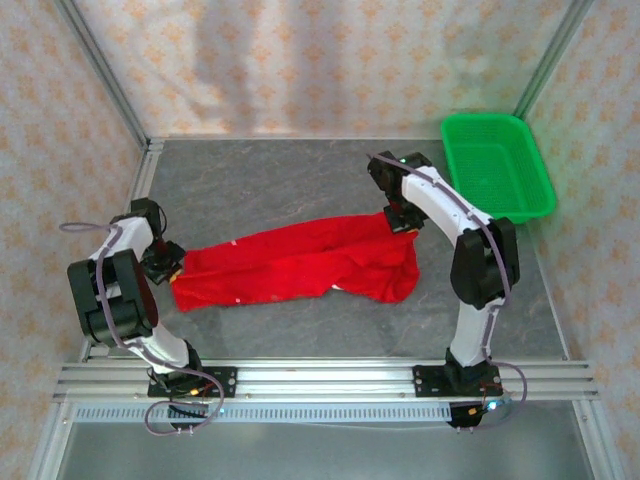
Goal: Fold and stack the t-shirts
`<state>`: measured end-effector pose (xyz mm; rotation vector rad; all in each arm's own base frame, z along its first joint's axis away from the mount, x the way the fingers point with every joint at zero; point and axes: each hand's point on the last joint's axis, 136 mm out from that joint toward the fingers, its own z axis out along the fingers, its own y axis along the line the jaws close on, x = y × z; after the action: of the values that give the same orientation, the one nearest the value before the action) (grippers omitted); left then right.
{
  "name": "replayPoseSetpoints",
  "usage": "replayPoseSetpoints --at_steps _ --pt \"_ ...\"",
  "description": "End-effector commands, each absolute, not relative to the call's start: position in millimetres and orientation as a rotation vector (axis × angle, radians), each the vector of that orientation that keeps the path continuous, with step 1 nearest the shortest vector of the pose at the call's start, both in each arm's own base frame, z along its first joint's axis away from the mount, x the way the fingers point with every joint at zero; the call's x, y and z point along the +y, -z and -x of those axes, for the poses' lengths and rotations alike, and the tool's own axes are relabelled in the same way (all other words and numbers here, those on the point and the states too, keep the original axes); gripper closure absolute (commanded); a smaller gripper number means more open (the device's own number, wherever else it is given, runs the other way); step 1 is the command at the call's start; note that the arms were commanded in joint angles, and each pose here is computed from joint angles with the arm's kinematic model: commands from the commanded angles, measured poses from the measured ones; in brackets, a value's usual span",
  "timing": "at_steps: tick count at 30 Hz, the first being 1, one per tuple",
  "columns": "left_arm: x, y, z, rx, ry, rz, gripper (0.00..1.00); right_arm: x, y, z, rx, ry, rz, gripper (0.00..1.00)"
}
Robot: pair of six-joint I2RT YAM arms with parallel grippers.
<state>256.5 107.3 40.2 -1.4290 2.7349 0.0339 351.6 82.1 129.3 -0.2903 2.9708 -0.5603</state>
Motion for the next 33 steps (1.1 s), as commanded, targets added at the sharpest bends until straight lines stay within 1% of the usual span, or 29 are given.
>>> replayPoseSetpoints --at_steps 1,11,12,15,16,17,18,19,20,22,24,28,30,33 --pt "117.7 -46.1 -268.4 2.736 -0.113 1.364 1.0 72.7 -135.5 -365.8 2.925 0.655 0.293 1.0" --pt "112.0 -36.3 -286.1 2.771 -0.077 1.333 1.0 76.8 -120.0 -376.9 2.937 0.672 0.274 1.0" --pt "110.7 -36.8 -288.5 2.77 -0.065 1.331 0.94 77.8 -118.5 -379.3 2.936 0.67 0.269 1.0" --pt "106.1 -51.9 -298.3 2.721 0.013 1.322 0.57 83.1 -114.7 -387.3 2.937 0.651 0.243 0.94" --pt "104.8 -63.5 -301.3 2.683 0.038 1.321 0.47 87.0 -113.8 -391.1 2.936 0.625 0.227 0.9" --pt "103.6 -74.6 -303.7 2.649 0.062 1.32 0.41 90.6 -112.5 -393.8 2.941 0.593 0.207 0.87" --pt "101.6 -88.8 -306.5 2.607 0.096 1.313 0.35 96.1 -114.2 -397.2 2.943 0.544 0.179 0.8" --pt "97.8 -103.2 -307.8 2.577 0.138 1.294 0.3 101.4 -118.3 -400.5 2.942 0.483 0.143 0.7" --pt "93.8 -113.9 -307.2 2.552 0.172 1.3 0.27 105.4 -123.4 -403.0 2.935 0.429 0.112 0.62" --pt "85.8 -132.4 -300.2 2.521 0.224 1.306 0.19 113.9 -139.5 -404.5 2.902 0.317 0.069 0.5" --pt "76.0 -143.4 -286.9 2.504 0.265 1.305 0.16 117.7 -154.7 -394.0 2.898 0.204 0.023 0.42" --pt "61.4 -143.3 -247.2 2.487 0.277 1.343 0.13 116.5 -177.2 -351.3 2.911 0.014 -0.084 0.37" --pt "53.5 -131.1 -225.7 2.501 0.279 1.382 0.13 122.1 -176.9 -318.4 2.945 -0.128 -0.145 0.36" --pt "47.7 -106.3 -199.2 2.546 0.241 1.435 0.13 126.6 -162.3 -276.3 2.967 -0.304 -0.282 0.37"
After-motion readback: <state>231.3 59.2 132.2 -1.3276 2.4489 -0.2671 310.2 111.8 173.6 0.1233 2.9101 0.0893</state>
